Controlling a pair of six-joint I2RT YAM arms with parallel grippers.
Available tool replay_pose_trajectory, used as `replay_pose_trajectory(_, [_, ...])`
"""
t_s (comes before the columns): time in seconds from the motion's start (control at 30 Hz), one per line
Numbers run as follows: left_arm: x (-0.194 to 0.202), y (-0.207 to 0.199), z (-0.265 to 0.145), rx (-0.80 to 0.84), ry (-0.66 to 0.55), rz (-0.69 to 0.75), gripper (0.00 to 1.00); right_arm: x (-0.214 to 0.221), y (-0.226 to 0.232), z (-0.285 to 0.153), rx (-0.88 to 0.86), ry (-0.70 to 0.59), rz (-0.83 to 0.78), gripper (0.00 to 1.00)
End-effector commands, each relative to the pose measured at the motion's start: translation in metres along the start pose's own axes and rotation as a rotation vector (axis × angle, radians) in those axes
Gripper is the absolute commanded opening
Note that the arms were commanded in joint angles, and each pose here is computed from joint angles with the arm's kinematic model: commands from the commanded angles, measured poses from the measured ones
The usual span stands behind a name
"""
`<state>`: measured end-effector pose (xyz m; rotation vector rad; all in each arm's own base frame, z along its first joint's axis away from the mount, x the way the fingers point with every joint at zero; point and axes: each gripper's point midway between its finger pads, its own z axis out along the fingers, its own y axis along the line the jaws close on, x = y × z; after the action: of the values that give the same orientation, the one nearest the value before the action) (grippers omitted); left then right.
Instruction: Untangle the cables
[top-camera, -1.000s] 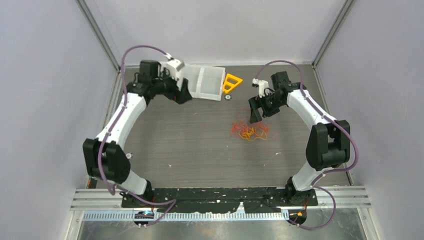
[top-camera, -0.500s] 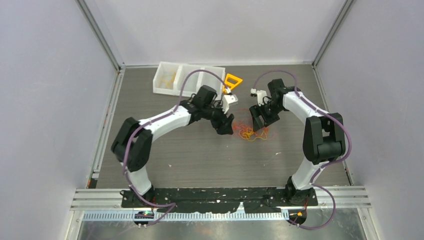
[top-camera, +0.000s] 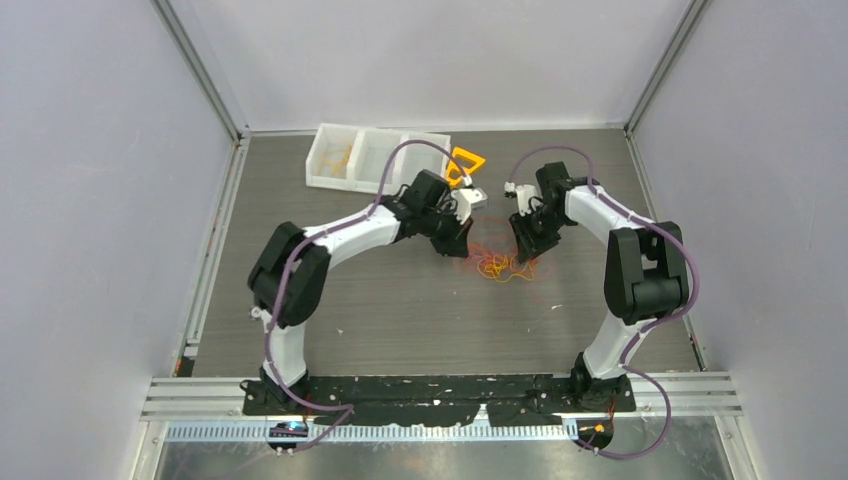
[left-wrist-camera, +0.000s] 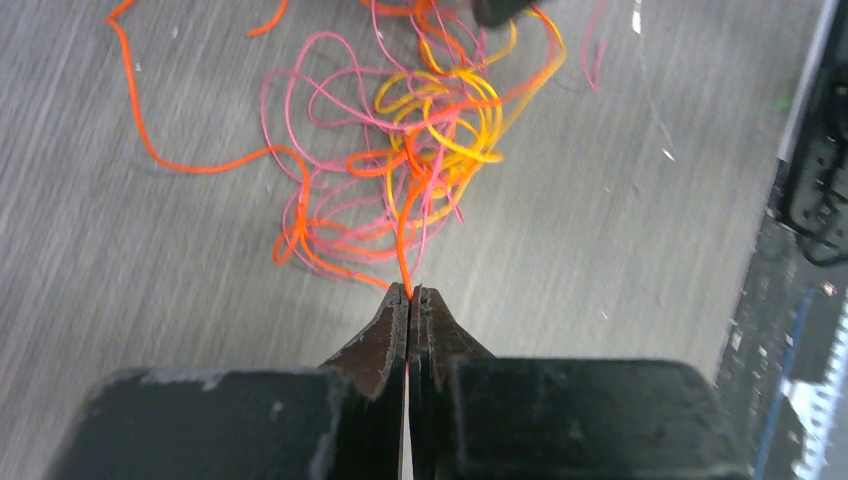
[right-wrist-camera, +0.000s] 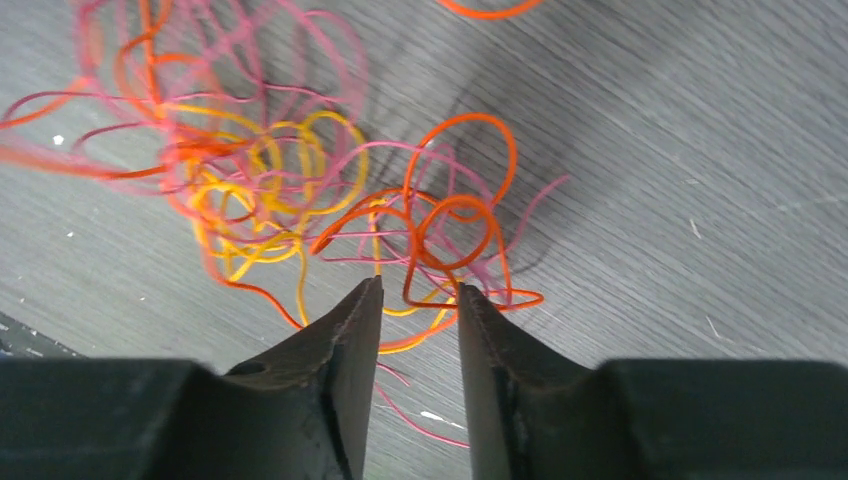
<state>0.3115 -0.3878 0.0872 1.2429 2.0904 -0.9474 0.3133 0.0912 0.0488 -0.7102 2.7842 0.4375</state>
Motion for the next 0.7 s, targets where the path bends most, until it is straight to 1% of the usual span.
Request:
replay_pose_trajectory(0.0, [-0.034,-0.030,-0.079,0.018,-0.123,0.077,0.00,0.004,-0.028,0.003,0.106,0.005,0.007,0.34])
replay_pose_trajectory(0.07, [-0.029,-0.035,-0.107,0.014,-0.137,0.085,0.00,0.007,-0.035,0.005,0.127,0.013,0.005,0.31])
replay_pose_trajectory(0.17, [-0.026,-0.031,-0.150,0.010,-0.172,0.028,0.00,0.011,-0.040,0.007,0.140,0.021,0.006,0.29])
replay_pose_trajectory(0.23, [-0.032,-0.028,-0.181,0.005,-0.215,0.002,0.00,0.015,-0.044,0.007,0.155,0.026,0.003,0.28])
replay_pose_trajectory(0.3, [-0.041,-0.025,-0.213,-0.037,-0.255,0.015,0.00,0.018,-0.050,0.008,0.171,0.032,0.002,0.25])
replay_pose_trajectory(0.37, [-0.055,-0.022,-0.246,-0.099,-0.315,0.039,0.00,0.022,-0.056,0.008,0.185,0.038,-0.002,0.17])
replay_pose_trajectory(0.4, [-0.062,-0.020,-0.262,-0.126,-0.350,0.041,0.00,0.025,-0.060,0.009,0.197,0.042,-0.001,0.10])
replay_pose_trajectory(0.47, [-0.076,-0.019,-0.294,-0.174,-0.415,0.039,0.00,0.030,-0.067,0.010,0.217,0.054,-0.005,0.06])
replay_pose_trajectory(0.57, [-0.089,-0.018,-0.335,-0.258,-0.475,0.064,0.00,0.034,-0.076,0.009,0.244,0.061,-0.024,0.05])
replay_pose_trajectory(0.67, [-0.096,-0.013,-0.368,-0.329,-0.525,0.063,0.00,0.042,-0.086,0.007,0.273,0.075,-0.034,0.05])
